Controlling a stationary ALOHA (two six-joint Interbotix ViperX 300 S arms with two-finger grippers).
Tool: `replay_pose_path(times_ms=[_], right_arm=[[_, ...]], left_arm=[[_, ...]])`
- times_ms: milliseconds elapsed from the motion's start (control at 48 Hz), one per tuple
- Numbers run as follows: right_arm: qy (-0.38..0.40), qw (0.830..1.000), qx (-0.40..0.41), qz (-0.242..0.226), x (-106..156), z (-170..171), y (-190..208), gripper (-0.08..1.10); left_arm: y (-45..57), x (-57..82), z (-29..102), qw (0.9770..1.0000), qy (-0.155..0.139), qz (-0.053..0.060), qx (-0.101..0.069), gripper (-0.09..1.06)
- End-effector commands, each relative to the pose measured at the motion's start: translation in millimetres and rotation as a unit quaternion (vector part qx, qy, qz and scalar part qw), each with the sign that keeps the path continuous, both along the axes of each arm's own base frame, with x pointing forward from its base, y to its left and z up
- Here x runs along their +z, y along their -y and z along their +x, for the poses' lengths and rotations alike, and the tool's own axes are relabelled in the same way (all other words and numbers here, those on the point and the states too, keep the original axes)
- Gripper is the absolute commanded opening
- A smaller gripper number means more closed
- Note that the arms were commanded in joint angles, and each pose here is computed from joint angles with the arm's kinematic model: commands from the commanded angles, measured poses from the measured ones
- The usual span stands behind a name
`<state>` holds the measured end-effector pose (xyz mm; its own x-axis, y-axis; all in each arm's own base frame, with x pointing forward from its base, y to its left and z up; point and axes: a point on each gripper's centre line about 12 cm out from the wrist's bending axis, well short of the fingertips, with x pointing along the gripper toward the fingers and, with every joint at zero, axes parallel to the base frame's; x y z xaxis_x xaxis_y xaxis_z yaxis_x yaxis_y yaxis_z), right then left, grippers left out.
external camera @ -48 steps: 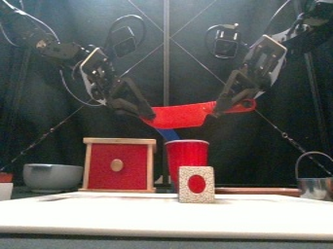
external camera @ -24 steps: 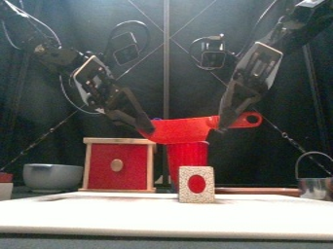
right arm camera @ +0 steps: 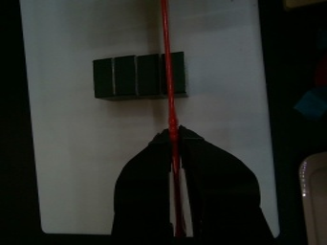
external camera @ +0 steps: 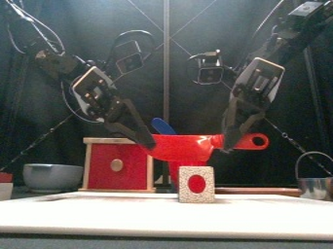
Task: Cut the sushi into 4 pieces with the knife
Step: Cut the sushi into 4 pieces
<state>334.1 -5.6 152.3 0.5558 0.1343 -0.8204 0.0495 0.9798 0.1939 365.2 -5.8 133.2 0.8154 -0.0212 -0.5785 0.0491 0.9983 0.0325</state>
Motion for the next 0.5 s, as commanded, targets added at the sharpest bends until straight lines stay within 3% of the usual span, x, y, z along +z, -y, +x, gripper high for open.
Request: replay_pose_path(times_ms=[21, 271, 500], right_arm=[[-0.004, 1.0, 0.003, 0.004, -0.1, -0.1, -2.4, 0.15], [-0.016, 1.0, 0.003, 0.005, -7.8, 0.8, -2.3, 0.15], [-0.006, 1.0, 0.017, 0.003, -4.4, 4.2, -13.3, 0.15]], left_arm=[[0.7, 2.3, 4.5, 1.0, 0.005, 0.002, -0.003, 0.35], [0.7, -7.0, 8.0, 0.9999, -0.01, 0.001, -0.002, 0.35], [4.7, -7.1, 8.4, 0.9999, -0.01, 0.001, -0.007, 0.35]])
